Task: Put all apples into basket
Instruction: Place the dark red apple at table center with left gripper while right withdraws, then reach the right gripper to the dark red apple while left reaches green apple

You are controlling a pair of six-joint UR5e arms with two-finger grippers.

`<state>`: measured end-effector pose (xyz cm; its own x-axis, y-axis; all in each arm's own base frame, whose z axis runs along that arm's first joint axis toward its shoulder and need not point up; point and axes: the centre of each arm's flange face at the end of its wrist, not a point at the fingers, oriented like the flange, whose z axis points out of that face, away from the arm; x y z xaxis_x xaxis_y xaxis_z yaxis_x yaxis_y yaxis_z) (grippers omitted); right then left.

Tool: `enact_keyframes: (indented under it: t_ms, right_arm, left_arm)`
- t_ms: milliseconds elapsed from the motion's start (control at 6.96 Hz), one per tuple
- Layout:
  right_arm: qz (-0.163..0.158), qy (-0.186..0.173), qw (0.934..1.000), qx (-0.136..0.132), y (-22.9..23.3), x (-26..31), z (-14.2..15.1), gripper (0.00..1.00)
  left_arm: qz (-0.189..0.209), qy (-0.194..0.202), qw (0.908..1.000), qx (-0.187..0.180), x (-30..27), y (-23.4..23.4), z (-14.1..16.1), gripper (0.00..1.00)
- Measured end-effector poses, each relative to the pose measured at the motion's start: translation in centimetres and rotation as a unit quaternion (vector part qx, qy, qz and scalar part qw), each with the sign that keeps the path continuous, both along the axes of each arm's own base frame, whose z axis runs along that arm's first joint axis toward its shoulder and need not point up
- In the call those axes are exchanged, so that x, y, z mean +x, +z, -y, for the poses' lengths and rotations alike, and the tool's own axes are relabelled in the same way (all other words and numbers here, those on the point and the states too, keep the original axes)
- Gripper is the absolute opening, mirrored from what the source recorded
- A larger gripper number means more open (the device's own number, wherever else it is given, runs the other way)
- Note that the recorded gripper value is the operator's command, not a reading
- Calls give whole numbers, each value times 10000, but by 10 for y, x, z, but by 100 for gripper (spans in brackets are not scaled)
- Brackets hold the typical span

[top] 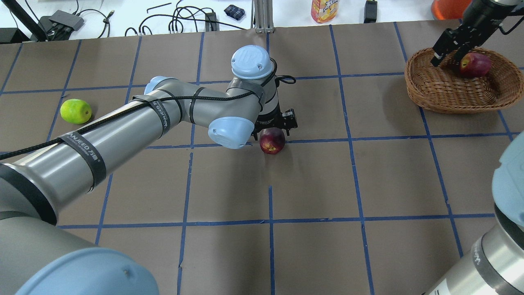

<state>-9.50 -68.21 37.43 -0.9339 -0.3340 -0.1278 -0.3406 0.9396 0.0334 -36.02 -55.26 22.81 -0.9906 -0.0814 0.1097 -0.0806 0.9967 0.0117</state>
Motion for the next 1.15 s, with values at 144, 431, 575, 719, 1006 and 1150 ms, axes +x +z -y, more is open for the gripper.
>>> enact_keyframes:
  t_ms: [144,431,575,719,1006,1150]
  right_arm:
    - [-122,140,9998,20,2,24,2,100]
    - [-281,192,9994,13,11,86,2,100]
    - [-323,17,9995,24,10,120,2,100]
    - [-368,-175,9992,-7,9,160,1,100]
    - [-468,-419,9980,-79,5,257,-10,100]
    - [-520,-336,9980,-88,3,301,-21,100]
  left_arm:
    - [69,105,9999,76,25,20,9,100]
    - [606,-46,9970,470,126,53,27,100]
    - [858,-330,9940,600,193,65,37,100]
    - [977,-506,9916,681,267,71,49,100]
    - [1108,-789,9882,706,408,67,69,100]
    - [1139,-1065,9858,616,462,61,80,100]
